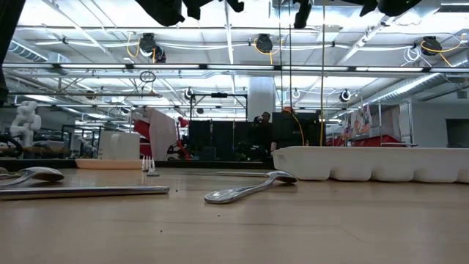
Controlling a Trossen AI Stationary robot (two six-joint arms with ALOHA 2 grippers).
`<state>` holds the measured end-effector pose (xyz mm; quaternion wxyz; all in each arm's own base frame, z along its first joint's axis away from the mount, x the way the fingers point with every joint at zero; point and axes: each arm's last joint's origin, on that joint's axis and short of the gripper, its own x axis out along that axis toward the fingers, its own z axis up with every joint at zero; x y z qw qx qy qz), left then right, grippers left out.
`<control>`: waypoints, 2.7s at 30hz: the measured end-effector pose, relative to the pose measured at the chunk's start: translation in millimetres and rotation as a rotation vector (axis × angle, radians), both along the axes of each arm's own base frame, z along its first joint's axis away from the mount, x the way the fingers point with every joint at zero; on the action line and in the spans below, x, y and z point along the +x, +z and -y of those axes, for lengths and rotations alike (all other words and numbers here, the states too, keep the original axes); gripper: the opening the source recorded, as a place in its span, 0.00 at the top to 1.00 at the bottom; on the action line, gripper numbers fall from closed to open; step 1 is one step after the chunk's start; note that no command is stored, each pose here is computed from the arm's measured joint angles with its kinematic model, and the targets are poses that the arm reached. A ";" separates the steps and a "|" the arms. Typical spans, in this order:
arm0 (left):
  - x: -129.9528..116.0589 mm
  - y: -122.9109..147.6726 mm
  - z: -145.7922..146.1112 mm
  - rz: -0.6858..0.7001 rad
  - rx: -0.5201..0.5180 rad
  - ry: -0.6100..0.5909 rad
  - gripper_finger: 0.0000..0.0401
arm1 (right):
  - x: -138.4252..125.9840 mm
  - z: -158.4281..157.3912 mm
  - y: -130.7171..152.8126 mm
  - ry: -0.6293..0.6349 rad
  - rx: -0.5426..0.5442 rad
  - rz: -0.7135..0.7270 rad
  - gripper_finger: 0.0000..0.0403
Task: Sort silverware
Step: Put the top silver spoon into the white silverware tray
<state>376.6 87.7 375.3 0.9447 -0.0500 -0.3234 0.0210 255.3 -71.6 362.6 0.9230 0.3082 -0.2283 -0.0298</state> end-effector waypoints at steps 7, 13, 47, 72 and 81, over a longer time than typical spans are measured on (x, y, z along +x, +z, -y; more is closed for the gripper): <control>1.4 -1.8 0.0 -0.025 0.008 0.004 0.97 | 0.4 -0.7 -0.6 0.016 -0.048 -0.016 0.98; 1.7 -2.1 0.9 -0.038 0.023 -0.031 0.92 | 0.2 -0.9 -0.1 0.016 -0.060 -0.013 1.00; -104.2 19.2 -4.0 -0.886 0.032 -0.110 0.49 | -102.2 -15.6 41.9 0.098 -0.086 -1.352 1.00; -121.8 11.2 18.1 -1.060 -0.041 -0.220 0.49 | -2.5 40.9 -79.3 0.682 -0.391 -2.138 1.00; -123.0 8.7 18.3 -1.087 -0.058 -0.225 0.49 | 0.2 60.9 -96.3 0.836 -0.464 -2.139 1.00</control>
